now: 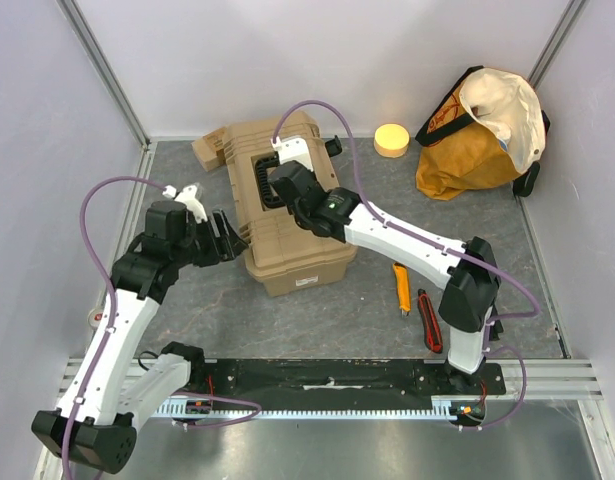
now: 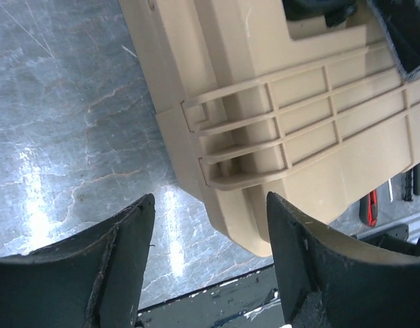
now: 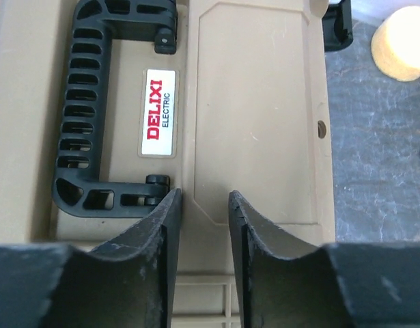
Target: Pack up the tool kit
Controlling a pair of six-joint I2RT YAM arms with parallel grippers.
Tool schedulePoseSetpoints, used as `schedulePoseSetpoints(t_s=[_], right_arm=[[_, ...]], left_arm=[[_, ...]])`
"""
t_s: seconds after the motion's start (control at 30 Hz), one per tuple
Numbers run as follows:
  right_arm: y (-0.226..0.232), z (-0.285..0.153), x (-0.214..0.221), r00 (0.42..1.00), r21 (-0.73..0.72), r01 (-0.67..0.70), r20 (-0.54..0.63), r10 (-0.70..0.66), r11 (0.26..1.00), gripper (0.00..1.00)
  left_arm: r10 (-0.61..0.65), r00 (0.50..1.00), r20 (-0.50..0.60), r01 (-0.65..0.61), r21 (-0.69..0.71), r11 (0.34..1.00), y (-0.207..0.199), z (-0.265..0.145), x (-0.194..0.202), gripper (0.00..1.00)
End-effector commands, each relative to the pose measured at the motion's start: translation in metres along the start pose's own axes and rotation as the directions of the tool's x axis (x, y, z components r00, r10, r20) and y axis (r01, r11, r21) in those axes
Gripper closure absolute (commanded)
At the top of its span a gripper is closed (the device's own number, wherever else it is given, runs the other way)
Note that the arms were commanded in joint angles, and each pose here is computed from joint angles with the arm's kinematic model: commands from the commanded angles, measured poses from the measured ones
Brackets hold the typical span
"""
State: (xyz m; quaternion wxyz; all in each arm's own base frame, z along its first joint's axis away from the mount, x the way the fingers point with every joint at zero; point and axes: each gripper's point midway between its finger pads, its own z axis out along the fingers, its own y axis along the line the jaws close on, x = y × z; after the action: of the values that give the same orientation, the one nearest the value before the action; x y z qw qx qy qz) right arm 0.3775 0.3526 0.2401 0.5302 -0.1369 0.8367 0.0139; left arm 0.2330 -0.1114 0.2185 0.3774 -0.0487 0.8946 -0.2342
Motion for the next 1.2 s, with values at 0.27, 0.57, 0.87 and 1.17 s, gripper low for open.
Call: schedulePoseSetpoints(t_s=[0.27, 0.57, 0.87, 1.17], right_arm=[[0.010, -0.014, -0.057, 0.997, -0.129, -0.076, 0.001, 0.077, 0.989, 0.41], [0.065, 0.021, -0.028, 0.989, -0.340, -0.138, -0.095, 0.112, 0.930, 0.34], [0.084, 0.054, -0.004, 0.960, -0.441, -0.254, -0.224, 0.168, 0.861, 0.34], [0.098, 0.053, 0.004, 0.938, -0.583, -0.314, -0.310, 0.152, 0.749, 0.33]], left_arm=[[-0.022, 0.963, 0.268, 0.030, -0.024, 0.999, -0.025, -0.053, -0.082, 0.09], [0.008, 0.961, 0.277, -0.016, 0.029, 0.999, -0.036, -0.054, -0.084, 0.03], [0.035, 0.961, 0.275, -0.044, 0.028, 0.999, -0.033, -0.052, -0.079, 0.03], [0.031, 0.965, 0.261, -0.039, 0.027, 0.999, -0.029, -0.039, -0.076, 0.03]])
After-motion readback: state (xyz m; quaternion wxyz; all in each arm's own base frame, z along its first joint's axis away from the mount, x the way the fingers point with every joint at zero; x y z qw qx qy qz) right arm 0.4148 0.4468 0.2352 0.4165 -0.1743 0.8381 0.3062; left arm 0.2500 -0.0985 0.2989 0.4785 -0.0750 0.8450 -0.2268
